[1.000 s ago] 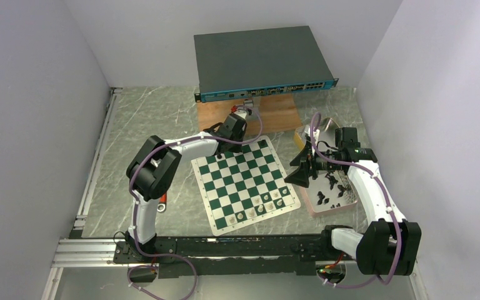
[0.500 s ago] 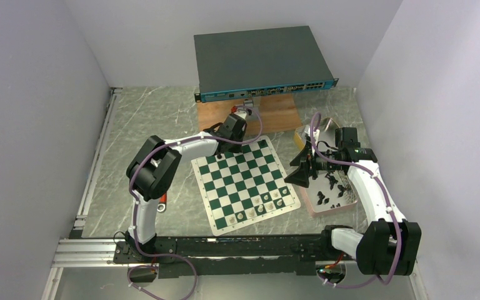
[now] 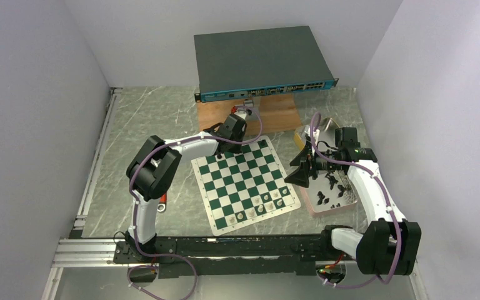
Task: Set up the chess pieces on the board
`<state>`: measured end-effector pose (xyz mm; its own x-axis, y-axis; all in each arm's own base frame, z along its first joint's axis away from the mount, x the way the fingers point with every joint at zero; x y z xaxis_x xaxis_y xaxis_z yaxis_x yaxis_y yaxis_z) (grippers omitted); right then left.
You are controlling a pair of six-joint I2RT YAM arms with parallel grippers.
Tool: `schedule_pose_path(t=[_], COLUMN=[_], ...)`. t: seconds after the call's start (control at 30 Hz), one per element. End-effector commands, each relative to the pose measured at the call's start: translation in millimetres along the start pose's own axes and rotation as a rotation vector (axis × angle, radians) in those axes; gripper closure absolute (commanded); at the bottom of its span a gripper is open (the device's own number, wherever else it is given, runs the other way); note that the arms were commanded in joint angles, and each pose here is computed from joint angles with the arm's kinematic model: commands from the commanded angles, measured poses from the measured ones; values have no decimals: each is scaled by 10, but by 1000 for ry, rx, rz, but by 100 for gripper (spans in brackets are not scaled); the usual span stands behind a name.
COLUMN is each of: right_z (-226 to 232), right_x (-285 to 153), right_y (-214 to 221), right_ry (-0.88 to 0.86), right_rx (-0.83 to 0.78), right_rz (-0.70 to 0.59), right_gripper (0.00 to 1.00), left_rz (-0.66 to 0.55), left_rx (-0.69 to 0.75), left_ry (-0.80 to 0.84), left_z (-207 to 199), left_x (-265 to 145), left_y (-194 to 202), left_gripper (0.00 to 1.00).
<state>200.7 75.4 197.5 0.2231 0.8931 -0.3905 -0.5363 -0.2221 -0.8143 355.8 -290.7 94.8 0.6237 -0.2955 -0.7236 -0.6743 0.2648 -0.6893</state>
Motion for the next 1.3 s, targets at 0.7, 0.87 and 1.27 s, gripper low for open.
schedule_pose_path(t=[0.7, 0.87, 1.27], right_z=[-2, 24, -32], right_x=[-38, -64, -462], right_y=[-81, -67, -102], right_ry=[5, 11, 176], right_rx=[-55, -104, -147], right_rz=[-3, 11, -58], right_gripper=[13, 13, 13], left_rz=[-85, -128, -328], left_rx=[56, 109, 146], left_ry=[132, 212, 253], left_z=[-87, -212, -283], left_x=[-380, -617, -1502], left_y=[-219, -173, 14], left_gripper=[22, 7, 0])
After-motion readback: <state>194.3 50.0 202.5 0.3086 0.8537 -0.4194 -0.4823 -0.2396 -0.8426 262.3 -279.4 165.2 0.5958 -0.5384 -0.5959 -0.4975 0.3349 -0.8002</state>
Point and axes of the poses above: each gripper's point midway between its finger pads, its own x axis out along the fingers, its own z axis along the line the jaws close on, y = z × x, the point moved 7 cm from there along -x, back along the fingers, and after that the axes turned 7 degrees about x, right-handed, at the moved point
